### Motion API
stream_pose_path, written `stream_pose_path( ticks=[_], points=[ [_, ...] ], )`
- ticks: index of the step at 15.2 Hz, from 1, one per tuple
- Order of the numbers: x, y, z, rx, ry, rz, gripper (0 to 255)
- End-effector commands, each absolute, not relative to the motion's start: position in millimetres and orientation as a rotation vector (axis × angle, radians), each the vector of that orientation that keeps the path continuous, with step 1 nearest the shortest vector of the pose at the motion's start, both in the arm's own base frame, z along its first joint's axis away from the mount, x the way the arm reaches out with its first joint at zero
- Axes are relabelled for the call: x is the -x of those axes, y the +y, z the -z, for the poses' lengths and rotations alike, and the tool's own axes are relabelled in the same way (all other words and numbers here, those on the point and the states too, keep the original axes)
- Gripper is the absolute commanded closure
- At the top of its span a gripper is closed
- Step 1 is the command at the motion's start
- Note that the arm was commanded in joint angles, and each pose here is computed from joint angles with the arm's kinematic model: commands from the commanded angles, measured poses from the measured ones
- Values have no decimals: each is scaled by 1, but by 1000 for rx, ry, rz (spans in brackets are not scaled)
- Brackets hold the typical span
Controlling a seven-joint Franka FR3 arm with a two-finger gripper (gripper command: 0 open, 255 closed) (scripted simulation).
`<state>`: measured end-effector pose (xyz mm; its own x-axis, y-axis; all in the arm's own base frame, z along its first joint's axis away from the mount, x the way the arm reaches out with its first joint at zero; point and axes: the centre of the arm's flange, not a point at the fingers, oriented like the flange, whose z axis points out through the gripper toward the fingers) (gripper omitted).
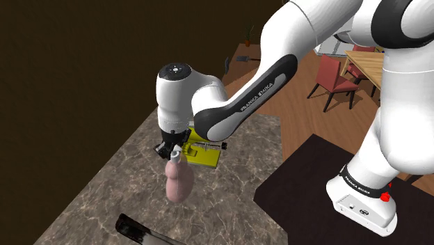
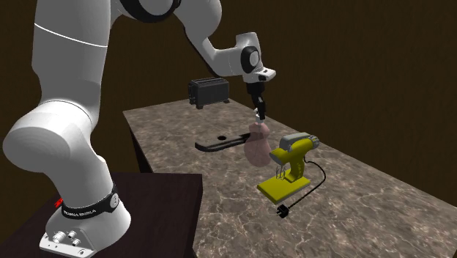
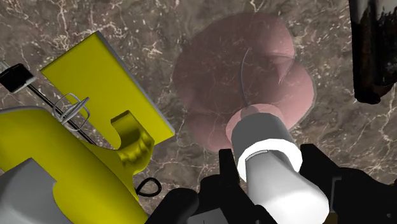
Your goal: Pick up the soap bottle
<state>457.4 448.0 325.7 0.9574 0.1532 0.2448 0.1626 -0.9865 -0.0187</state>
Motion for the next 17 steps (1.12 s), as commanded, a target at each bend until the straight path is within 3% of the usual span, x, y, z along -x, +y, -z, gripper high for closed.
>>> stream_pose_path(
  ticks=[1, 17],
  points=[
    [-458, 448, -325, 3071, -247, 378, 255],
    [-458, 448, -405, 3071, -247, 378, 255]
  ],
)
